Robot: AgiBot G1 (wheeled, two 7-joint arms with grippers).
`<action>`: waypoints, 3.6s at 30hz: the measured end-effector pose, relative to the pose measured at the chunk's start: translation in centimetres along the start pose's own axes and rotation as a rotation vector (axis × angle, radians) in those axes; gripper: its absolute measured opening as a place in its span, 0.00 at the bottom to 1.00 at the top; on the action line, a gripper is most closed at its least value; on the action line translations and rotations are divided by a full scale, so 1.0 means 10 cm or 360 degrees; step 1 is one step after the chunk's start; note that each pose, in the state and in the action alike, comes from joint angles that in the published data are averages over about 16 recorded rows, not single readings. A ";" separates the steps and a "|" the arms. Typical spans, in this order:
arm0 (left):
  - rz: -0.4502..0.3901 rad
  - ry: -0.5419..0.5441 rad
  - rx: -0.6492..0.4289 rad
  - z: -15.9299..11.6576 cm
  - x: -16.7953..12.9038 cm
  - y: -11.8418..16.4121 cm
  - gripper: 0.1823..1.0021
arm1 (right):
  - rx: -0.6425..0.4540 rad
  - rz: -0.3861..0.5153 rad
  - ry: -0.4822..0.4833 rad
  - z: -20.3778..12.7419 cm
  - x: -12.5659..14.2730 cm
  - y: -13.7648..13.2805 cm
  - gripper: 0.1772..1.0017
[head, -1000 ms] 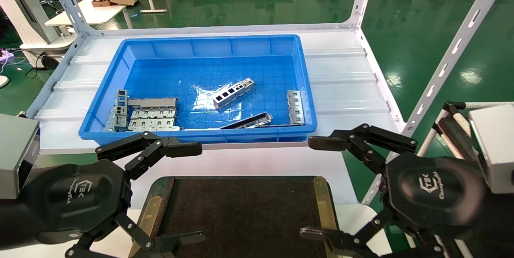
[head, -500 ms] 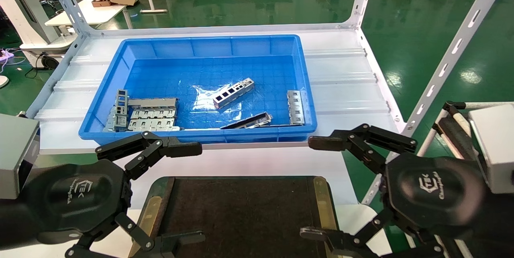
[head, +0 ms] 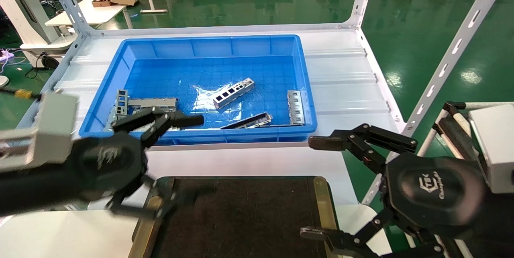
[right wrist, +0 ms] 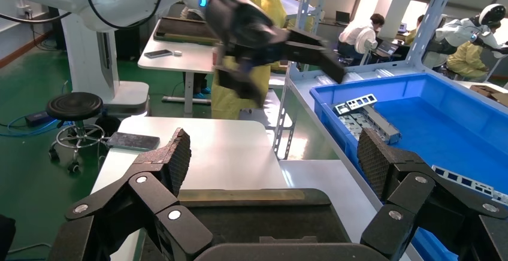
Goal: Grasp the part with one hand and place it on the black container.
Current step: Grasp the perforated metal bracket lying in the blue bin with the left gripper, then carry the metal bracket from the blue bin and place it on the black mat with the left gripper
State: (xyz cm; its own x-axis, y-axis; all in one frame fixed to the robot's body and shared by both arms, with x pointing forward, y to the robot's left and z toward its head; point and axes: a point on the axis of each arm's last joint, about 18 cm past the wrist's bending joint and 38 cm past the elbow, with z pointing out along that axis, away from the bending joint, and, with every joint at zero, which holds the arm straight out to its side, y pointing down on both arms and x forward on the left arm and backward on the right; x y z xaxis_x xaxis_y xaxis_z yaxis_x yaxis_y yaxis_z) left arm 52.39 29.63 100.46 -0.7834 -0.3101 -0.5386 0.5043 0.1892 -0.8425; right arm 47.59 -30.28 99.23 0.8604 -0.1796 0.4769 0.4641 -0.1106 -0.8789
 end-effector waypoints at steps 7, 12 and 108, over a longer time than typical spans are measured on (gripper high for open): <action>0.0049 -0.0185 -0.0062 0.22 -0.40 0.13 1.00 | 0.0000 0.0000 0.0000 0.00 0.00 0.00 1.00; 0.0074 -0.0333 -0.0113 0.41 -0.73 0.25 1.00 | 0.0000 0.0000 0.0000 0.00 0.00 0.00 1.00; -0.0157 -0.0441 0.0089 0.81 -1.34 0.48 0.17 | 0.0000 0.0000 0.0000 0.00 0.00 0.00 0.02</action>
State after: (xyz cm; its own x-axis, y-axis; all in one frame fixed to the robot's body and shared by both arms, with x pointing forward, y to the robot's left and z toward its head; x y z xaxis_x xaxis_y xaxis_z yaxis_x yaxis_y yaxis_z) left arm 68.31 27.13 103.70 -0.7046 -0.5684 -0.4248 0.4559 0.0961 -0.8848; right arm 47.59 -30.29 99.23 0.8604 -0.1796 0.4769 0.4641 -0.1106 -0.8789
